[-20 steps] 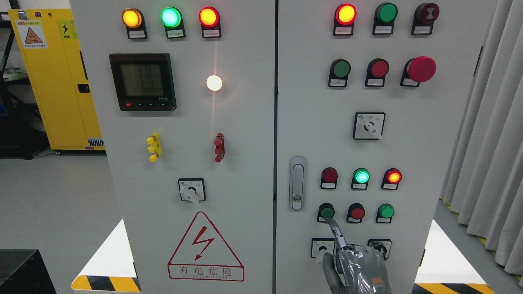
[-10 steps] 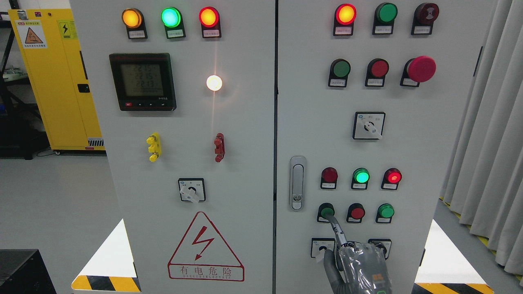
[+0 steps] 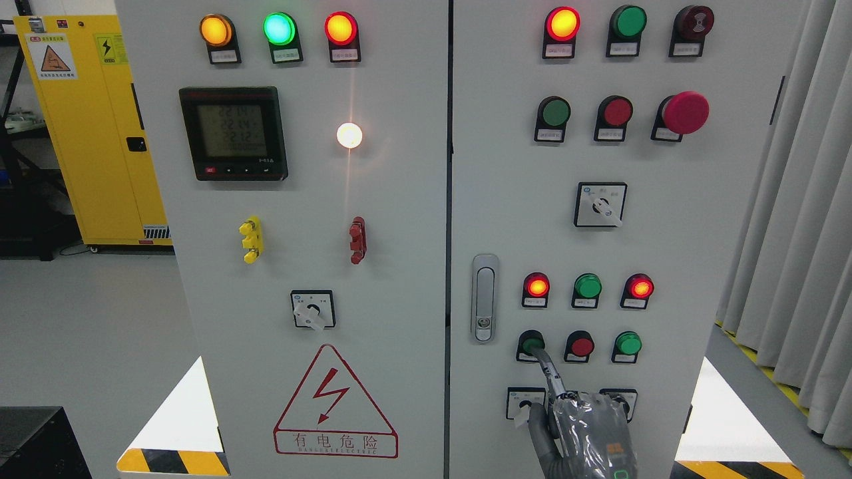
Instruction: Press green start button
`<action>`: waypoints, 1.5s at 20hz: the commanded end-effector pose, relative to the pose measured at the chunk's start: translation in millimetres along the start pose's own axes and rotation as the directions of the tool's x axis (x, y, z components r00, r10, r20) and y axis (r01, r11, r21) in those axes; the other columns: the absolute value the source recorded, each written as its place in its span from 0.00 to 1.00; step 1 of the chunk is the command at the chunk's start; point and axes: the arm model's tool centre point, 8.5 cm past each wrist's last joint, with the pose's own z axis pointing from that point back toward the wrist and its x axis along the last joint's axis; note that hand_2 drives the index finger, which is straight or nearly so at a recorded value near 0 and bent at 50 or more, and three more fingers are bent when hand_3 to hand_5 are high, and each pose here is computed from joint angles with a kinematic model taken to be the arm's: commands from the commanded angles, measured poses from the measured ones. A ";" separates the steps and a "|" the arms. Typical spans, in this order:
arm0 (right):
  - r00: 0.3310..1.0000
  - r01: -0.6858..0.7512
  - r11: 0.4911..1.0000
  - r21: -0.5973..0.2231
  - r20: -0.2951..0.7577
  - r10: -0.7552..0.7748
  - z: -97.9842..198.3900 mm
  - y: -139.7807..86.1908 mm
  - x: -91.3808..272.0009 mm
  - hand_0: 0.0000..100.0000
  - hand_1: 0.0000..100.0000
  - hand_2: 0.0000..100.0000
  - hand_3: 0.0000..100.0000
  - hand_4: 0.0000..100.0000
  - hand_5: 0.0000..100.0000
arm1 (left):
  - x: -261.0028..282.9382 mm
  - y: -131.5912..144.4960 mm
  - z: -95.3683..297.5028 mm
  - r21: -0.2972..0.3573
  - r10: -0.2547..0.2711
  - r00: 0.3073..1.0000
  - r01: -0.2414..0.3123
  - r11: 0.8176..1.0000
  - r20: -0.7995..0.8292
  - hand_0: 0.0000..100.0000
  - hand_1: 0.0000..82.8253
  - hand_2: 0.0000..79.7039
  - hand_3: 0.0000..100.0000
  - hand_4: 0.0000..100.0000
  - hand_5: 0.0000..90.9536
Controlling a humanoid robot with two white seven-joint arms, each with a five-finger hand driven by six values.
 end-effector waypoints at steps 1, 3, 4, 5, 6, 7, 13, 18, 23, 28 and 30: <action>1.000 0.011 0.999 0.033 -0.020 -0.011 -0.4 8.7 -5.7 0.87 0.92 0.00 0.99 1.00 1.00 | 0.0 -0.2 0.0 -0.001 0.000 1.000 0.000 1.000 -0.001 0.12 0.67 0.00 0.00 0.00 0.00; 1.000 0.012 0.999 0.033 -0.024 -0.012 -0.4 8.7 -6.0 0.87 0.92 0.00 0.99 1.00 1.00 | 0.0 -0.2 0.0 -0.001 0.000 1.000 0.000 1.000 -0.001 0.12 0.67 0.00 0.00 0.00 0.00; 1.000 0.016 0.999 0.032 -0.025 -0.016 -0.5 8.3 -6.1 0.87 0.92 0.00 0.99 1.00 1.00 | -0.5 -0.2 0.0 -0.001 0.000 1.000 0.000 1.000 -0.002 0.12 0.67 0.00 0.00 0.00 0.00; 1.000 0.018 0.999 0.031 -0.024 -0.017 -0.7 7.9 -5.4 0.87 0.92 0.00 0.99 1.00 1.00 | 0.0 -0.2 0.0 -0.001 0.000 1.000 0.000 1.000 -0.001 0.12 0.67 0.00 0.00 0.00 0.00; 1.000 0.018 0.999 0.030 -0.023 -0.017 -1.3 7.6 -5.3 0.87 0.92 0.00 0.99 1.00 1.00 | 0.0 -0.2 0.0 -0.001 0.000 1.000 0.000 1.000 -0.001 0.12 0.67 0.00 0.00 0.00 0.00; 1.000 0.018 0.999 0.030 -0.023 -0.017 -1.3 7.6 -5.3 0.87 0.92 0.00 0.99 1.00 1.00 | 0.0 -0.3 0.0 -0.001 -0.001 1.000 0.001 1.000 -0.001 0.12 0.67 0.00 0.00 0.00 0.00; 1.000 0.021 1.000 0.005 -0.013 -0.021 0.5 1.3 -2.3 0.87 0.92 0.00 0.99 1.00 1.00 | 0.0 -0.2 0.0 -0.001 0.000 1.000 0.000 1.000 -0.001 0.12 0.67 0.00 0.00 0.00 0.00; 1.000 0.022 1.000 -0.020 -0.002 -0.022 2.3 -7.1 1.5 0.87 0.92 0.00 0.99 1.00 1.00 | 0.0 -0.1 0.0 0.001 0.000 1.000 0.000 1.000 -0.001 0.12 0.67 0.00 0.00 0.00 0.00; 0.999 0.021 0.997 -0.069 0.029 -0.020 0.9 -24.2 11.5 0.86 0.92 0.00 0.99 1.00 1.00 | -0.5 0.8 0.1 0.001 0.000 1.000 0.000 1.000 -0.002 0.12 0.67 0.00 0.00 0.00 0.00; 0.998 0.036 0.996 -0.081 0.047 -0.032 6.0 -26.7 15.4 0.86 0.92 0.00 0.99 1.00 1.00 | 1.0 -0.2 -0.1 -0.001 0.000 1.000 0.000 1.000 0.001 0.12 0.67 0.00 0.00 0.00 0.00; 0.997 0.057 0.993 -0.107 0.065 -0.050 7.5 -29.6 18.2 0.87 0.92 0.00 0.99 1.00 1.00 | 0.0 -0.3 0.0 -0.001 -0.001 1.000 0.001 1.000 -0.001 0.12 0.67 0.00 0.00 0.00 0.00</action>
